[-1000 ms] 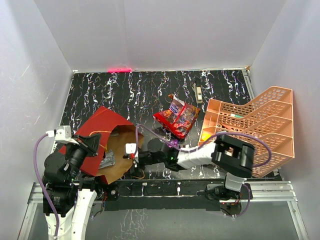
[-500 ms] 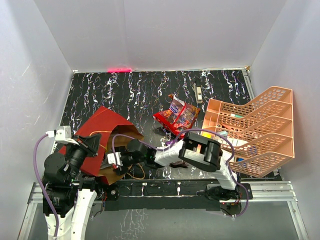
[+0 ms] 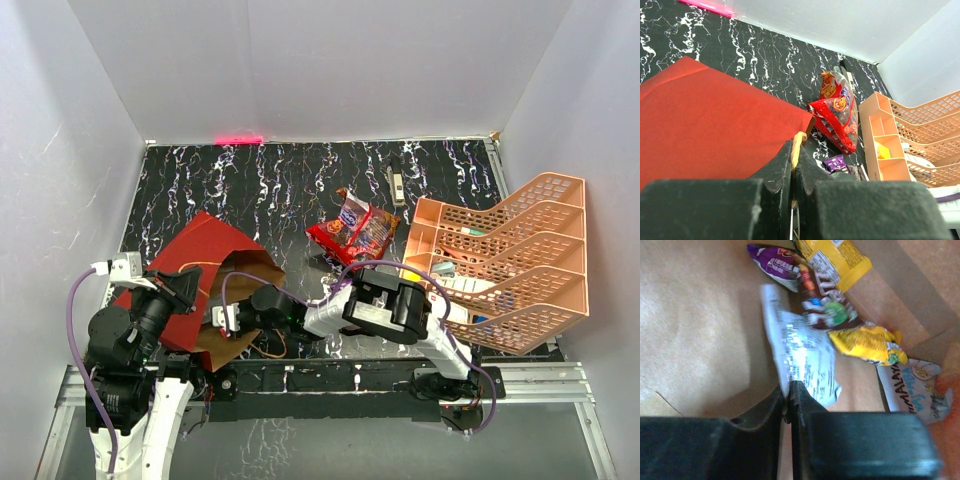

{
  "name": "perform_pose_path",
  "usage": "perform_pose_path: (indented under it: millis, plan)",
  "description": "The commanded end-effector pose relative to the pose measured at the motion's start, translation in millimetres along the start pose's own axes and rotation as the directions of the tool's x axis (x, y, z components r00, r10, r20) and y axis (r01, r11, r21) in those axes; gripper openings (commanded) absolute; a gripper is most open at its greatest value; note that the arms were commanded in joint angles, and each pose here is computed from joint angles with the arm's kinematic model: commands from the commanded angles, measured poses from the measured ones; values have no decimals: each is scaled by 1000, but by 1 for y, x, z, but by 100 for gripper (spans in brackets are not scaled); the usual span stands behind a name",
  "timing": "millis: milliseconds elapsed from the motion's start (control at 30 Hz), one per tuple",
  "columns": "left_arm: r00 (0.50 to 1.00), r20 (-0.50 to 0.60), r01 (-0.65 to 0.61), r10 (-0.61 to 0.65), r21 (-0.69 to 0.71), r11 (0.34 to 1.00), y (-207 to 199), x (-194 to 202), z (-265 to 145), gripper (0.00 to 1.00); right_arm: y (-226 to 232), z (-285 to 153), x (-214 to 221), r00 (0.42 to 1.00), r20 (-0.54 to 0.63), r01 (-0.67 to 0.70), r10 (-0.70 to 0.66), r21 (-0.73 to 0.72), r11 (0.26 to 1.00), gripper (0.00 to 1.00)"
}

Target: Take the snacks out of the paper bag

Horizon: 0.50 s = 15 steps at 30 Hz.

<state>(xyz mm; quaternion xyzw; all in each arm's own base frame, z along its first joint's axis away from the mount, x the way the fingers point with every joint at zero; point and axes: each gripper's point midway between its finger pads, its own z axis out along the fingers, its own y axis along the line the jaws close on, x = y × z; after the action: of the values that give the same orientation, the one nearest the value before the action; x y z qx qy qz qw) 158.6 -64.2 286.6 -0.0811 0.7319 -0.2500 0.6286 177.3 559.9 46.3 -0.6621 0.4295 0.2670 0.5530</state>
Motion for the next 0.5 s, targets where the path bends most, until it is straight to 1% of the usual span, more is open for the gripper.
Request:
perform_pose_path:
  millis: [0,67,133,267,367,467]
  plan:
    - [1000,30,0,0,-11,1000,1,-8,1,0,-41,-18,-42,997,81,-30,18,150,988,7]
    - [1000,28,5,-4,-22,1000,3,-7,2,0,-43,-32,-52,996,87,-35,22,149,988,7]
    - [1000,26,8,-7,-35,999,5,-7,3,0,-37,-45,-55,997,74,-40,32,112,993,7]
    - [999,33,13,-12,-47,999,7,-8,2,0,-16,-68,-49,997,12,-71,71,17,997,7]
    - [999,34,15,-13,-50,999,8,-8,3,0,-2,-88,-47,989,-29,-147,146,-22,989,7]
    - [999,36,15,-13,-49,999,7,-8,2,0,9,-115,-49,972,-45,-230,229,-40,972,7]
